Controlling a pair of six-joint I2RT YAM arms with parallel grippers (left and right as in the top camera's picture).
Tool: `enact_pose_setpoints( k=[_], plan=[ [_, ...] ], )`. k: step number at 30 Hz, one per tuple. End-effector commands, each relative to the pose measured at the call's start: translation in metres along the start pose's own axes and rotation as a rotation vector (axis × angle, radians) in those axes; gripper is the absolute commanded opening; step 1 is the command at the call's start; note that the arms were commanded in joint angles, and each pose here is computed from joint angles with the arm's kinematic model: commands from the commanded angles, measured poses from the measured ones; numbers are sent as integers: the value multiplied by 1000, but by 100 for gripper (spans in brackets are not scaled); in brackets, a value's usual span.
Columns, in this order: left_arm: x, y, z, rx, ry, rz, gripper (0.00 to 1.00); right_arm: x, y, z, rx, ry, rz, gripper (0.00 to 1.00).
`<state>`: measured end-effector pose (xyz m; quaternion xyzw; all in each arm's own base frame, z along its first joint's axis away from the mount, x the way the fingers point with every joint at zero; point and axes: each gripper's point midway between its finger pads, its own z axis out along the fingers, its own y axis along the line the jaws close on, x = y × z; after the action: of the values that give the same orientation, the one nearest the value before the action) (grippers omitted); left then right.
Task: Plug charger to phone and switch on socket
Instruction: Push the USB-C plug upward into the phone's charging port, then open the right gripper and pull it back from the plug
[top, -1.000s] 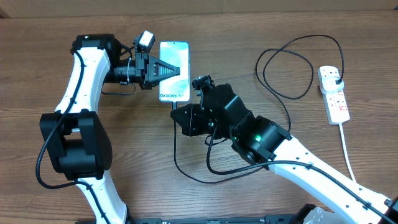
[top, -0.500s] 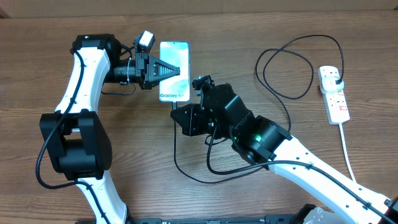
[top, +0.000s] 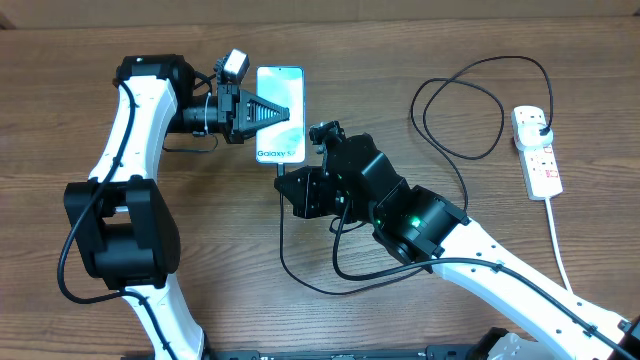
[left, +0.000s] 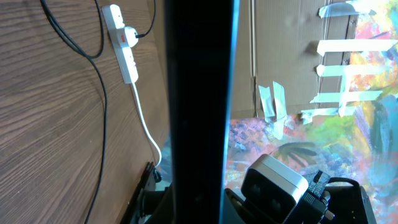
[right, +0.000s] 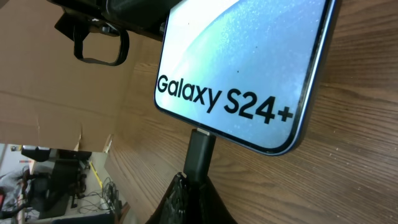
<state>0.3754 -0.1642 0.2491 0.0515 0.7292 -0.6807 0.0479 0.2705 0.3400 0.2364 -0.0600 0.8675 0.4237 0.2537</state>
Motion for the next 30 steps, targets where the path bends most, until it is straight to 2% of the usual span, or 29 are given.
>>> enact_pose_setpoints(
  k=[1,22,24,25,26,27,29,30],
  plan=[
    [14,-5,11,-64,60,32,4,-63,-10,-20,62,-231,12,4],
    [14,-5,11,-64,60,30,4,-66,-10,-21,62,-246,10,4],
    [14,-5,11,-64,60,30,4,-66,-10,-21,62,-246,11,7],
    [14,-5,11,-64,60,30,4,-66,-10,-21,63,-245,11,17],
    [14,-5,11,-64,60,30,4,-65,-11,-20,65,-242,11,41],
    [14,-5,11,-64,60,30,4,-64,-12,-20,71,-236,13,74],
    [14,-5,11,-64,60,30,4,-58,-16,-20,84,-212,18,98],
    [14,-5,11,-63,60,30,4,-54,-18,-19,94,-191,23,100]
  ],
)
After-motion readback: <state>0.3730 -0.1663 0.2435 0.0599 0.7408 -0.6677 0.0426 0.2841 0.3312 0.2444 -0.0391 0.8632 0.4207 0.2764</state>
